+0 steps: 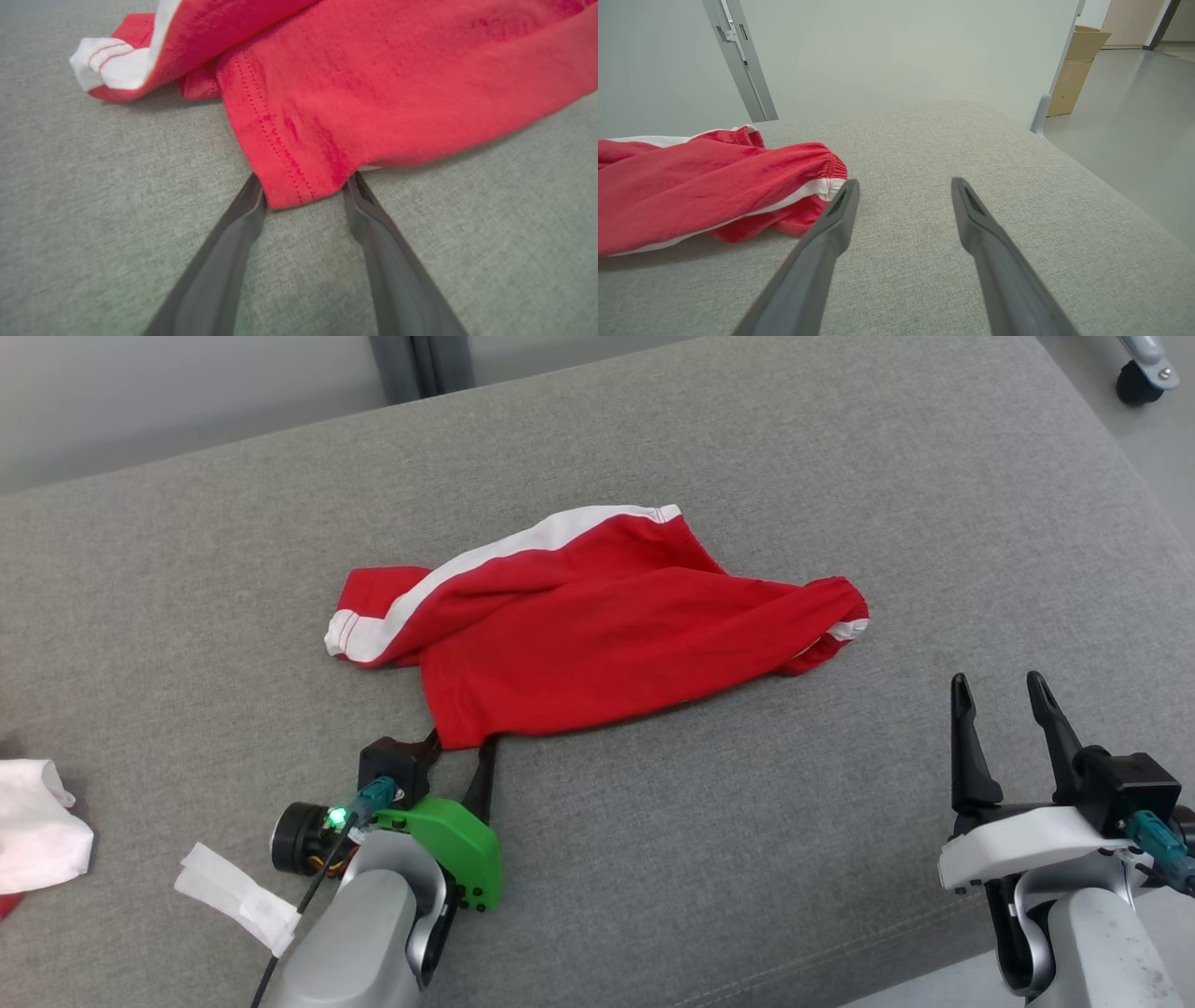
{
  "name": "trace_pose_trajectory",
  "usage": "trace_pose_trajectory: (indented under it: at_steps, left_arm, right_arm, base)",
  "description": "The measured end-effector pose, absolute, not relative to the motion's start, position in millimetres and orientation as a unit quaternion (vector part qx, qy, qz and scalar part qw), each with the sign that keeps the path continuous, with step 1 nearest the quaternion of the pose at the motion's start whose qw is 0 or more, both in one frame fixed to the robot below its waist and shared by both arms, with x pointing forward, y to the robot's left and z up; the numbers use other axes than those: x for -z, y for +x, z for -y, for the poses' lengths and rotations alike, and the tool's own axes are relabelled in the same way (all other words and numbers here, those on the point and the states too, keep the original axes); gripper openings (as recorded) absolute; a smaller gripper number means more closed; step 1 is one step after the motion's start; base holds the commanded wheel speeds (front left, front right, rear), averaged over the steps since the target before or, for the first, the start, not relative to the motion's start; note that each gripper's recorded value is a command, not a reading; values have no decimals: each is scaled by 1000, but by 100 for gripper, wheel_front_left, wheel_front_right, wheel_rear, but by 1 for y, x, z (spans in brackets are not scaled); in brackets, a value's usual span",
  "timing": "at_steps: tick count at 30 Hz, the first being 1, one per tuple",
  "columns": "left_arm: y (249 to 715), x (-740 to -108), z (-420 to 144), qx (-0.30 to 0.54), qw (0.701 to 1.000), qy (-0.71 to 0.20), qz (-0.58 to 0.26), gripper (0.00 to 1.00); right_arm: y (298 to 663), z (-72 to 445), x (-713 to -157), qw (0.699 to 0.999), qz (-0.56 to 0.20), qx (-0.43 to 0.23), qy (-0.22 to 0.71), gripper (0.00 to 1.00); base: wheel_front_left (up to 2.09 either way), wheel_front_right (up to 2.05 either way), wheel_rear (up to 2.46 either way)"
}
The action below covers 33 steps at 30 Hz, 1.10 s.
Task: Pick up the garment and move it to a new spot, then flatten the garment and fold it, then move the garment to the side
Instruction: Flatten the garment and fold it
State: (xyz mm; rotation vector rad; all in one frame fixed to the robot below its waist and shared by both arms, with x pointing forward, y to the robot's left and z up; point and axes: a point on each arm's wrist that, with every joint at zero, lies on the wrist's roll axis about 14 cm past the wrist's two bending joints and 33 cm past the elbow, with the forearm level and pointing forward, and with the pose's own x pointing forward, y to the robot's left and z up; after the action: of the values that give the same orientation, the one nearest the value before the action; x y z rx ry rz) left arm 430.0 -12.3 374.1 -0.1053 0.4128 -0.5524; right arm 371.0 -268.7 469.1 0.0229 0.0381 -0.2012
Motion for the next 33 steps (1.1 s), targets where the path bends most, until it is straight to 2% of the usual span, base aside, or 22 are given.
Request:
trace_pose_trajectory:
  at_steps: [1, 2, 3, 12, 20, 26, 33]
  left_arm:
    - [431, -376, 13, 271, 940, -53, -199, 44]
    - [432, -379, 14, 272, 941, -57, -194, 3]
    - [432, -383, 16, 275, 941, -61, -189, 0]
    - [443, -440, 24, 283, 950, -83, -97, 0]
    - [429, -460, -34, 223, 972, -65, -48, 0]
    - [403, -446, -79, 161, 983, -51, -77, 0]
    - [389, -430, -92, 140, 978, -71, -140, 0]
  right_arm:
    - [371, 269, -469, 995, -19, 101, 12, 100]
    - [371, 268, -470, 995, -18, 100, 12, 100]
    - [372, 268, -470, 995, -18, 100, 12, 100]
    - [377, 262, -473, 996, -11, 91, 17, 100]
    - [383, 250, -472, 997, -10, 72, 20, 100]
    - [388, 235, -475, 998, -5, 51, 25, 100]
    - [388, 224, -478, 999, -2, 34, 27, 100]
  base:
    - [0, 0, 0]
    - [0, 0, 0]
    - [0, 0, 0]
    - [0, 0, 0]
    - [0, 0, 0]
    - [0, 0, 0]
    - [0, 0, 0]
